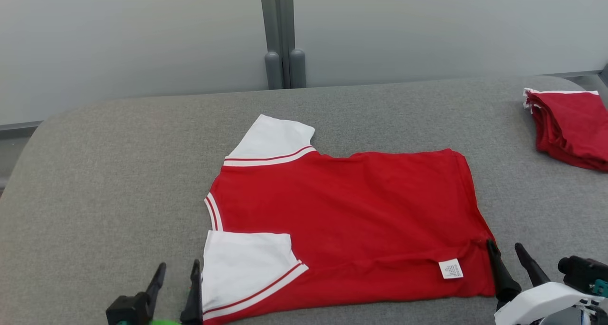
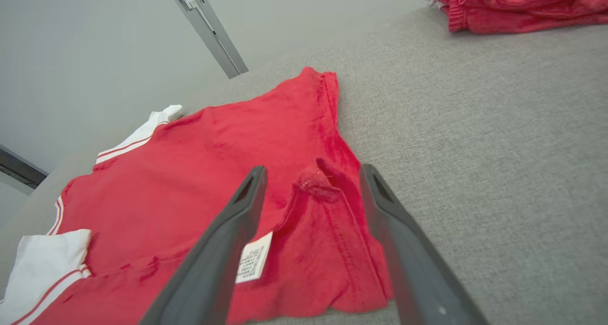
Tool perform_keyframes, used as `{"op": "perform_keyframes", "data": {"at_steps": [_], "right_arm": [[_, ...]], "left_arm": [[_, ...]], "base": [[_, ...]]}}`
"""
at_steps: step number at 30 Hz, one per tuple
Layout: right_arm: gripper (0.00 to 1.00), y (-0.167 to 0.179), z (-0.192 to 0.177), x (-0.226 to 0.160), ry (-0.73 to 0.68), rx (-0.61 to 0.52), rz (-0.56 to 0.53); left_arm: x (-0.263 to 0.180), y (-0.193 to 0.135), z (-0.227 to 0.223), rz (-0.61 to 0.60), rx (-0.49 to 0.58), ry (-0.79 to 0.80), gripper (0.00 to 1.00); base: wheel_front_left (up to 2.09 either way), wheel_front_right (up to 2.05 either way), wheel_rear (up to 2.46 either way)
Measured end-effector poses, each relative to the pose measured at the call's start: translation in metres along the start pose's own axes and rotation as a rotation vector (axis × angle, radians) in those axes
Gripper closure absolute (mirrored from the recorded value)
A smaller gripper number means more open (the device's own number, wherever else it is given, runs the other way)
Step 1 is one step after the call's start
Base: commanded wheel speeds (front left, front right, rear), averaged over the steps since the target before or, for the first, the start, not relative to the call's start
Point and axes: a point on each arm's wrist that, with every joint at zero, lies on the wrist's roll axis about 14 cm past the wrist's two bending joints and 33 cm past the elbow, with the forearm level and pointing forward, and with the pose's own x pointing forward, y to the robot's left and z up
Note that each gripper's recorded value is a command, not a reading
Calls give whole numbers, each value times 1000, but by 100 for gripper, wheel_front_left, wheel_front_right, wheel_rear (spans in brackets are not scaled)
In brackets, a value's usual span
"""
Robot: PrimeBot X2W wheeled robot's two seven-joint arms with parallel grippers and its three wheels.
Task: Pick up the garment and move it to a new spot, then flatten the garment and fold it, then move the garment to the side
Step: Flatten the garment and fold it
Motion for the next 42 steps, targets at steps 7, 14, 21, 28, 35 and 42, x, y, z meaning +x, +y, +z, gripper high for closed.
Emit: {"op": "perform_keyframes", "data": {"at_steps": [7, 14, 21, 28, 35, 42], "right_arm": [[0, 23, 42, 4, -173, -81, 60], [0, 47, 72, 1, -297, -205, 127], [0, 58, 73, -1, -320, -248, 143], [0, 54, 65, -5, -303, -247, 125], [0, 55, 65, -5, -303, -249, 125], [0, 47, 65, -1, -294, -268, 111]], "left_arm": [[13, 5, 53, 10, 67, -159, 0], [18, 5, 91, 10, 142, -267, 0], [18, 5, 97, 4, 178, -282, 0], [11, 18, 83, 29, 175, -238, 0], [10, 21, 79, 33, 176, -227, 0], [16, 18, 74, 10, 194, -203, 0]], "base": [[0, 0, 0], [0, 0, 0], [0, 0, 0], [0, 0, 0], [0, 0, 0], [0, 0, 0]]}}
